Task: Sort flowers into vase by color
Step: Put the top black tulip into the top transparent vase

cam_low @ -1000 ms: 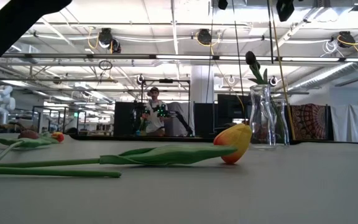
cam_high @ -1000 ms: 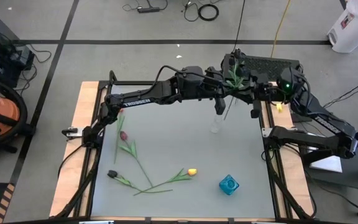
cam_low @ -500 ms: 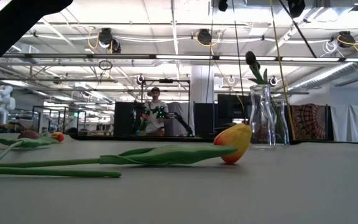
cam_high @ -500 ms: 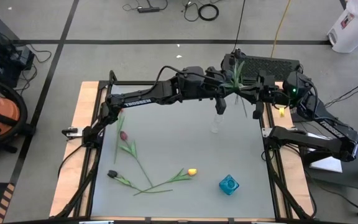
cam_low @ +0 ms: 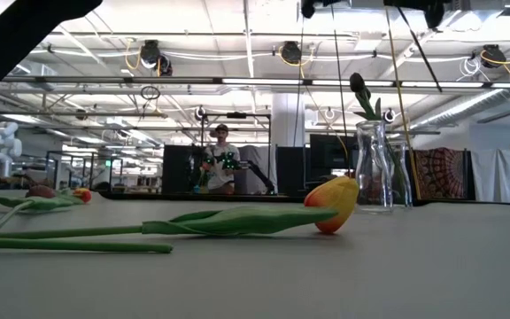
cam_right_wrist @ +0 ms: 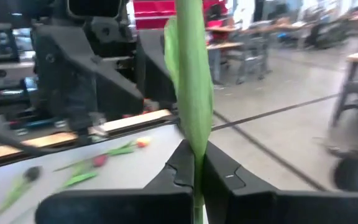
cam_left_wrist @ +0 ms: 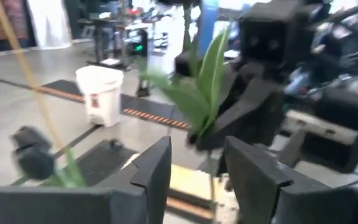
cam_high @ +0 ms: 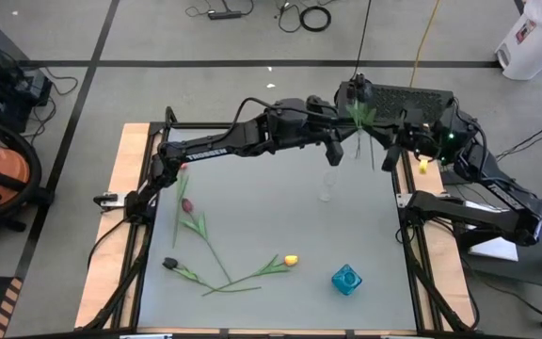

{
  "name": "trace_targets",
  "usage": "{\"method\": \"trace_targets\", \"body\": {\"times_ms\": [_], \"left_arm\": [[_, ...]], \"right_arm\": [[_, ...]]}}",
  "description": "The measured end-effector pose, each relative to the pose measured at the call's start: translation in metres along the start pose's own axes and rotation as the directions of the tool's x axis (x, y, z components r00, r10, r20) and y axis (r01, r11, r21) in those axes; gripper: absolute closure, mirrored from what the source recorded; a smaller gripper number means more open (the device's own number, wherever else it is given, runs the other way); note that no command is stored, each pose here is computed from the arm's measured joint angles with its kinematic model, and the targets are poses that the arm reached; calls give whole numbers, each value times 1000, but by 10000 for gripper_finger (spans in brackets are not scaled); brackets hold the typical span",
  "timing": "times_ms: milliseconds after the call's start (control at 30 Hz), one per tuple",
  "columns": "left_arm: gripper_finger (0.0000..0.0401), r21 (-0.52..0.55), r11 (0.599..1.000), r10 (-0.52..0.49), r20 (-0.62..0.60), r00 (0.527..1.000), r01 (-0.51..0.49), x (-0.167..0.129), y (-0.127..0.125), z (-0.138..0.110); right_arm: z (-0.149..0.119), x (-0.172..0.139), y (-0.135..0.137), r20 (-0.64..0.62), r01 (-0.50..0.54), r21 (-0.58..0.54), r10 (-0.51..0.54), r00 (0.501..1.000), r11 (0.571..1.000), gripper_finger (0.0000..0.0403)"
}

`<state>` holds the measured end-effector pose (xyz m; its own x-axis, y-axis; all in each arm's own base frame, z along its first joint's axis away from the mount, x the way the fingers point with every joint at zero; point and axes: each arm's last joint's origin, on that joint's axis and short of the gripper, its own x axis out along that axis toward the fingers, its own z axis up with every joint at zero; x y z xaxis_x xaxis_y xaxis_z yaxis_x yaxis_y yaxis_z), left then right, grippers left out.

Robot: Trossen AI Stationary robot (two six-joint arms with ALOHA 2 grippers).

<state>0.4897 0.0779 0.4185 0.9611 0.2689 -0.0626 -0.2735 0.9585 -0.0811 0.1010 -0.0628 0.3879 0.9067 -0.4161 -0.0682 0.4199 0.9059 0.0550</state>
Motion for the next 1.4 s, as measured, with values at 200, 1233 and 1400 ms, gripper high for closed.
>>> {"method": "trace_targets", "body": {"times_ms": [200,1233,1400], "left_arm": [[239,81,985,157,-104,982,-149,-10,10,-1],[239,282,785,619,-374,690,-551,-171,107,73],[239,300,764,644,-397,653,-571,-201,110,82]], "right_arm": [[4,-16,-3,60,194,-42,-191,980,980,403],[-33,-97,-2,273,512,129,-527,805,849,402],[-52,-68,-6,308,463,133,-480,821,876,402]]}}
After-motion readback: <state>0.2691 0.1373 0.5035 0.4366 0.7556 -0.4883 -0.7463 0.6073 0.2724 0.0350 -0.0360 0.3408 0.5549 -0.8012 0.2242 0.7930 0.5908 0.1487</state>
